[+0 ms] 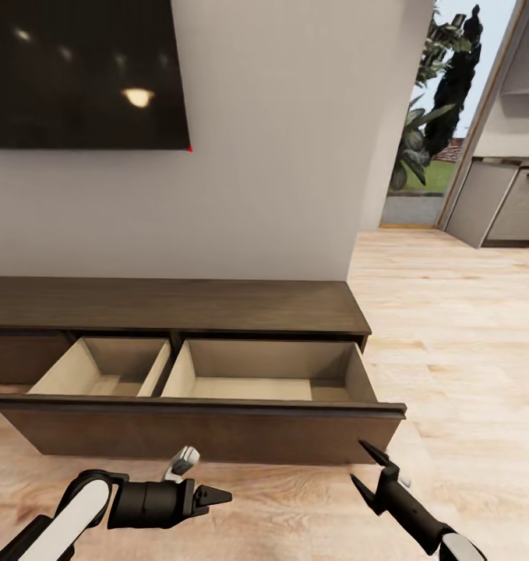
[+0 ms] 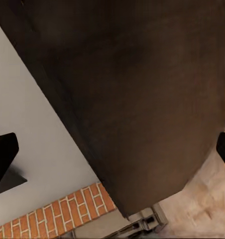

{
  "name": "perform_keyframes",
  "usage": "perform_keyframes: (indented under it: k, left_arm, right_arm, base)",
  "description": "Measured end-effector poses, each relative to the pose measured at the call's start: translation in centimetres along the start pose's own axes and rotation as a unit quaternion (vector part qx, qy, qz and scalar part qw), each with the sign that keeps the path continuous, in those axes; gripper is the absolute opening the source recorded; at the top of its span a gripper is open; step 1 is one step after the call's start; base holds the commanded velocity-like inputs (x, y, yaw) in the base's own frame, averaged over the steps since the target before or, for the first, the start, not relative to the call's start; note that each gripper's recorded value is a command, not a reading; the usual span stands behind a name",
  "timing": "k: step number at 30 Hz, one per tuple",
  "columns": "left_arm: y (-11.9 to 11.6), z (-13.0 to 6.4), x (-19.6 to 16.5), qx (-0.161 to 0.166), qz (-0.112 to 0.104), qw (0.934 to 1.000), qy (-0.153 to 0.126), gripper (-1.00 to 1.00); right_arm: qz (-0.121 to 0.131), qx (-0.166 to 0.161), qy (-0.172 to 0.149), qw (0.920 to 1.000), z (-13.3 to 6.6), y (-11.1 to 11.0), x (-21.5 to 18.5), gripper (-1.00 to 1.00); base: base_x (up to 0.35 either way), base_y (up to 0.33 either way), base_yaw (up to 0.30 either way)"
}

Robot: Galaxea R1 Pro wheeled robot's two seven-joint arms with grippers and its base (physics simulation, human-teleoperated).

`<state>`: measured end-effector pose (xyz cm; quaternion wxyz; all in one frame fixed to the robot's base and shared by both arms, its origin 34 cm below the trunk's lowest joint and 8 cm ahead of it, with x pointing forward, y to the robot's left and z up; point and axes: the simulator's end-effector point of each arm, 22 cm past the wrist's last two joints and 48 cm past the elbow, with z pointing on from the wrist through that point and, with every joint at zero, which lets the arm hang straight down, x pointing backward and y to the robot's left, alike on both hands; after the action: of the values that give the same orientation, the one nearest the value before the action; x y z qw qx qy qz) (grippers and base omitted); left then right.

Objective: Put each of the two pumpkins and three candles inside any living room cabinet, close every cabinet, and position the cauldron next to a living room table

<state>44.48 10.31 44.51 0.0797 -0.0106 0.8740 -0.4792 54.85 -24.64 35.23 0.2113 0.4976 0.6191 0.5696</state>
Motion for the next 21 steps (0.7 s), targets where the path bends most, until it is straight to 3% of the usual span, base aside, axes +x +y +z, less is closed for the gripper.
perform_keyframes:
  k: [3,11,14,21]
  left_arm:
    - [-0.4,-0.2,-0.1,0.0,0.005,1.0,-0.003,1.0]
    - [-1.3,-0.9,-0.4,-0.001,0.019,0.9998,-0.011,1.0]
    - [-1.7,-1.2,-0.5,0.0,0.024,0.9996,-0.015,1.0]
    - [-2.6,-1.8,-0.9,0.0,0.034,0.9992,-0.022,1.0]
  right_arm:
    - [0.013,0.028,-0.005,0.9995,-1.2,-2.5,0.0,1.0]
    - [0.045,0.066,-0.022,0.9965,-3.2,-6.2,0.5,1.0]
    - [0.044,0.074,-0.025,0.9959,-3.5,-6.6,0.6,1.0]
    - [0.038,0.062,-0.028,0.997,-3.5,-5.3,0.5,1.0]
  base:
    - [0.0,0.0,0.0]
    - [0.0,0.0,0.0]
    - [0.0,0.0,0.0]
    - [0.0,0.0,0.0]
